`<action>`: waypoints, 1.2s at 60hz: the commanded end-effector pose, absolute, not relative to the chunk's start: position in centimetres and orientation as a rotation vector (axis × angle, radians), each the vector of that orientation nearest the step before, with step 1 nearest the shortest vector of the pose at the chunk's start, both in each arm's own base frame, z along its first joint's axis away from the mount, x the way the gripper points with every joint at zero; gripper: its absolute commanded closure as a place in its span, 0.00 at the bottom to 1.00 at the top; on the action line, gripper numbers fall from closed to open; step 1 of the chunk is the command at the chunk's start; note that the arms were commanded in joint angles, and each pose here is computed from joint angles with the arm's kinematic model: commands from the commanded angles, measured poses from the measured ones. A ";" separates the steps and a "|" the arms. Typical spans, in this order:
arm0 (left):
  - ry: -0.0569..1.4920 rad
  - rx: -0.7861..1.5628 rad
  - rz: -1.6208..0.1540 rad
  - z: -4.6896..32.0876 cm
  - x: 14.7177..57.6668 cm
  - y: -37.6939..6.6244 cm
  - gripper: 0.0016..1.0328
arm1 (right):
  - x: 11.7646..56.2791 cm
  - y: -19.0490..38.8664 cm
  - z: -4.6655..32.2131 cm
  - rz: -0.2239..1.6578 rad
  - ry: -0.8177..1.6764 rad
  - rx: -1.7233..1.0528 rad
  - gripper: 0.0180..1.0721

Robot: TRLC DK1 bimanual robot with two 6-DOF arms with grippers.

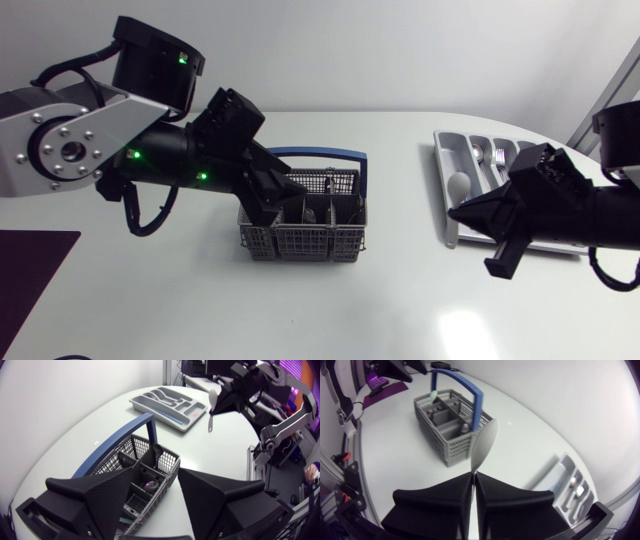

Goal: Unload the cutlery basket into the drawer organizer.

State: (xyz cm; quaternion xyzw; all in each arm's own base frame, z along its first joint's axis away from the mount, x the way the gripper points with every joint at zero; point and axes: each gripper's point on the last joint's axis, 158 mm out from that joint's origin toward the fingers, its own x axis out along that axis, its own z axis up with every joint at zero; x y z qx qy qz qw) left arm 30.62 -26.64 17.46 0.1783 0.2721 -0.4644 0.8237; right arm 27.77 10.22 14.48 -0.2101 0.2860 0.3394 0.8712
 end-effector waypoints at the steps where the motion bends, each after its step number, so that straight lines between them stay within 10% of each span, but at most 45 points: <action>1: 0.543 0.481 -0.985 18.0 31.6 -26.8 0.39 | 28.3 7.0 13.0 0.613 0.613 -0.513 0.95; 34: 0.552 0.881 -0.964 14.7 31.6 -26.2 0.38 | 33.2 -12.0 7.7 0.136 0.730 -0.690 0.94; 72: 0.543 1.159 -0.982 14.4 30.6 -26.1 0.38 | 34.1 -18.8 1.6 -0.023 0.826 -0.898 0.85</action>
